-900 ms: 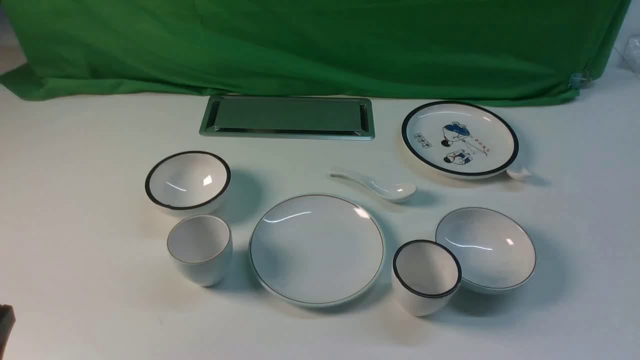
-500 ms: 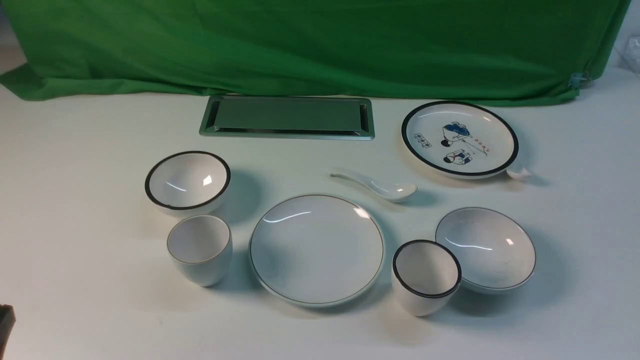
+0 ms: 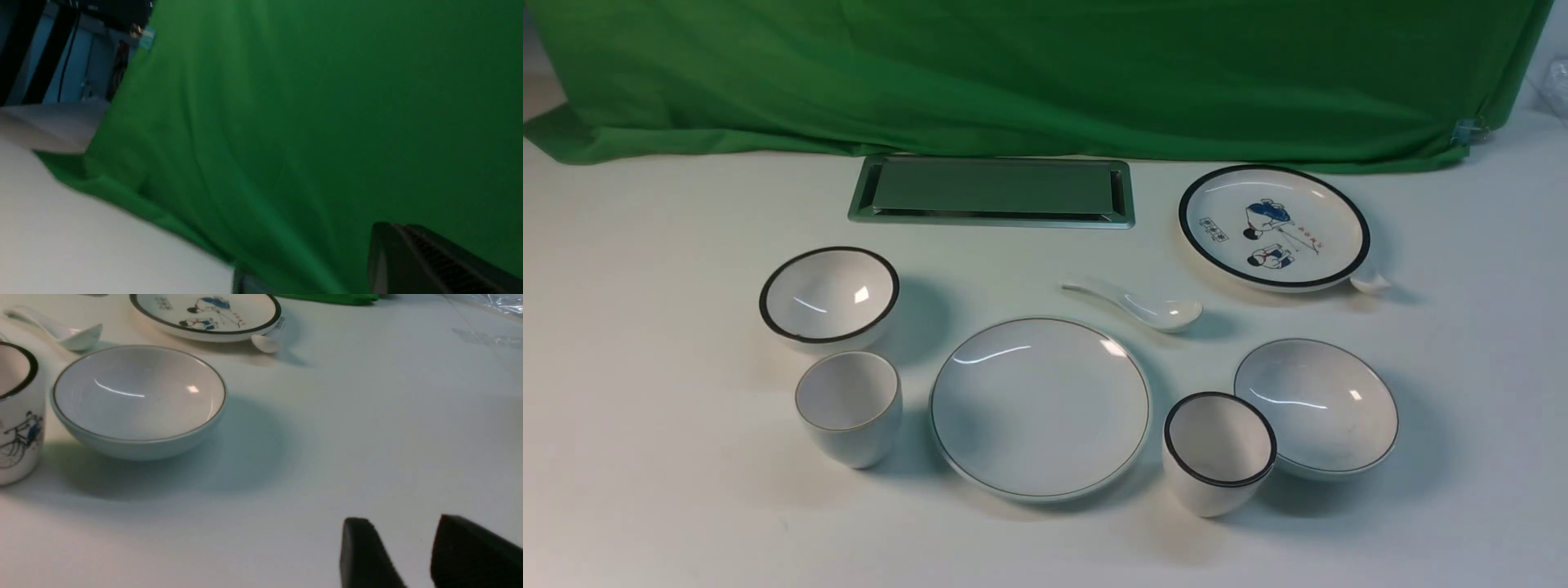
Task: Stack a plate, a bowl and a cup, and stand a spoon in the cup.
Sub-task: Use the right arm to grab a blue rice bowl, then use the right arm to put the blue rice bowl into the blue large plate in the middle, then use the left arm to grab a blue teacup, then use the left arm to put the blue teacup into the blue rice bowl in the middle
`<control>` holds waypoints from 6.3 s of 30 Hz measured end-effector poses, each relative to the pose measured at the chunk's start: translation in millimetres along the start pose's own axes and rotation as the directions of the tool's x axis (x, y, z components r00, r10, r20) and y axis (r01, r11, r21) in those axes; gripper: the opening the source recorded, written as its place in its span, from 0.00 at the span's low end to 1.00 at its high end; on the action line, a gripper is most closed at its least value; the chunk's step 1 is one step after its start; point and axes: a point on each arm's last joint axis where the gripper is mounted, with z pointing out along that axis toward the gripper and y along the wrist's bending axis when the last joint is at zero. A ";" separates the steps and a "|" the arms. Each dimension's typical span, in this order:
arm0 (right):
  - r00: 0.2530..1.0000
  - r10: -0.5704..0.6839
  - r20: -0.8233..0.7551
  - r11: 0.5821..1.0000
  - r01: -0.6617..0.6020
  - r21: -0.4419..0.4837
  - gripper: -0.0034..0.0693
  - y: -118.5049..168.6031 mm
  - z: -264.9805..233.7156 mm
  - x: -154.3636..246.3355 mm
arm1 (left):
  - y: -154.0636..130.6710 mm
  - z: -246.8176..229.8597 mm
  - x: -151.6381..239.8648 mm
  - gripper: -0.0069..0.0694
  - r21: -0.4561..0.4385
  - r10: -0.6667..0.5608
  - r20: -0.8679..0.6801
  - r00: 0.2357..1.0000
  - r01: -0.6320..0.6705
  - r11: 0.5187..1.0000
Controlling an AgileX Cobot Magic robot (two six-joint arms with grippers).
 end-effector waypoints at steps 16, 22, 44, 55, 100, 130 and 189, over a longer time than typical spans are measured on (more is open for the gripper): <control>0.626 0.692 0.360 0.722 -0.602 -0.342 0.42 -0.3 -12.0 -45.2 | -95.2 95.4 -95.1 0.12 -0.003 0.131 -0.628 0.767 -0.171 0.985; 0.753 0.647 0.118 0.757 -0.617 -0.214 0.13 3.4 -5.8 -56.7 | -66.0 158.0 -23.6 0.12 0.082 0.176 -0.950 0.258 -0.340 0.937; 0.539 -0.062 -0.840 0.994 -0.044 -0.102 0.51 55.9 232.8 -123.5 | -52.1 179.3 9.6 0.12 0.128 0.183 -0.973 0.141 -0.333 0.934; 0.378 -0.085 -0.922 0.989 -0.079 -0.124 0.59 68.5 300.3 -76.7 | -62.2 170.3 -14.9 0.12 0.145 0.244 -0.938 0.246 -0.361 0.921; 0.556 -0.348 -0.754 0.840 -0.172 -0.515 0.26 243.1 283.8 -120.0 | -64.8 170.0 -15.0 0.12 0.147 0.242 -0.935 0.260 -0.336 0.930; 0.731 -0.379 -0.567 0.893 0.128 -0.432 0.44 119.3 162.2 -305.1 | -39.3 211.7 126.7 0.68 0.095 0.119 -0.992 0.038 -0.384 0.918; 0.597 -0.624 -0.504 0.694 0.128 -0.709 0.59 189.4 286.2 -231.4 | -154.3 265.1 221.2 0.53 0.256 0.167 -0.935 -0.312 -0.272 0.928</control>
